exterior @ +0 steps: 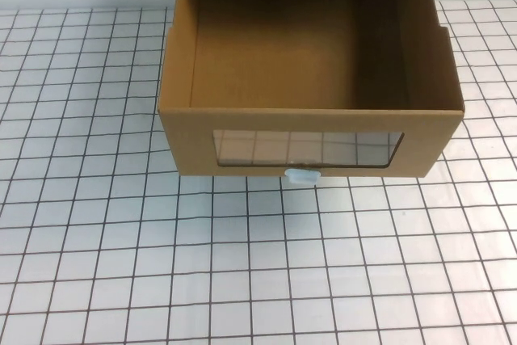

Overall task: Open the shoe box
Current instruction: 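Pull the top drawer of the cardboard box fully open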

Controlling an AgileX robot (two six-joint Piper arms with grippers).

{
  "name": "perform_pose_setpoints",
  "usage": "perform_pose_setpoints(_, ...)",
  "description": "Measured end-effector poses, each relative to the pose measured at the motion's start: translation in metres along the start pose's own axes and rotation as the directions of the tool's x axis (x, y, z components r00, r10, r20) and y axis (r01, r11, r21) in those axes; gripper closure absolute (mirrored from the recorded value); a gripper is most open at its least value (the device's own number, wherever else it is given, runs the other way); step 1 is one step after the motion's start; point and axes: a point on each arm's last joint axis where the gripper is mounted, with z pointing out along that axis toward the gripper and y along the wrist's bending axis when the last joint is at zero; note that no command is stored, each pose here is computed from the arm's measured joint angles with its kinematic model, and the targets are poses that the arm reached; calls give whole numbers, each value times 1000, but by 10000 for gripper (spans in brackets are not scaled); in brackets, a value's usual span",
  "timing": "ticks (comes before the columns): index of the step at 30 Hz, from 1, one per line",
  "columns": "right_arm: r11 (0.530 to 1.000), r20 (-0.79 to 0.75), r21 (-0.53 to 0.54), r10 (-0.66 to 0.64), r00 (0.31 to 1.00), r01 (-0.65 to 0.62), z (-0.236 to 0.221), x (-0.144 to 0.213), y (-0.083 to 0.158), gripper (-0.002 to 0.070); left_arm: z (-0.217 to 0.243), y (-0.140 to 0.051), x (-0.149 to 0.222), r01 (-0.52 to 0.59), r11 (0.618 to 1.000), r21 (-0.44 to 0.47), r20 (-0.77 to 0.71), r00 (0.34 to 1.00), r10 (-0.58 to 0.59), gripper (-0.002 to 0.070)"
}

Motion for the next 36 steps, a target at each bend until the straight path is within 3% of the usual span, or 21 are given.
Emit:
perform_pose_setpoints(3, 996, 16, 41, 83, 996, -83, -11, 8, -25, 688, -20, -7, 16, 3, 999, -50, -12, 1000, -3, 678)
perform_pose_setpoints(7, 984, 7, 62, 168, 986, -168, -20, 30, -37, 689, -38, -19, 50, 18, 991, -131, 50, 999, -12, 678)
perform_pose_setpoints(15, 956, 105, -89, 286, 952, -278, -31, 76, -19, 689, -79, -58, 165, 94, 935, -343, 375, 926, 44, 678)
perform_pose_setpoints(19, 938, 146, -166, 329, 933, -305, -28, 96, -6, 689, -81, -75, 235, 157, 909, -387, 446, 894, 36, 678)
perform_pose_setpoints(27, 900, 176, -271, 396, 901, -342, -14, 129, 16, 689, -74, -104, 342, 187, 894, -407, 449, 893, 18, 678)
perform_pose_setpoints(36, 877, 213, -325, 432, 876, -353, -10, 136, 24, 689, -49, -117, 406, 283, 895, -345, 367, 918, -149, 678)
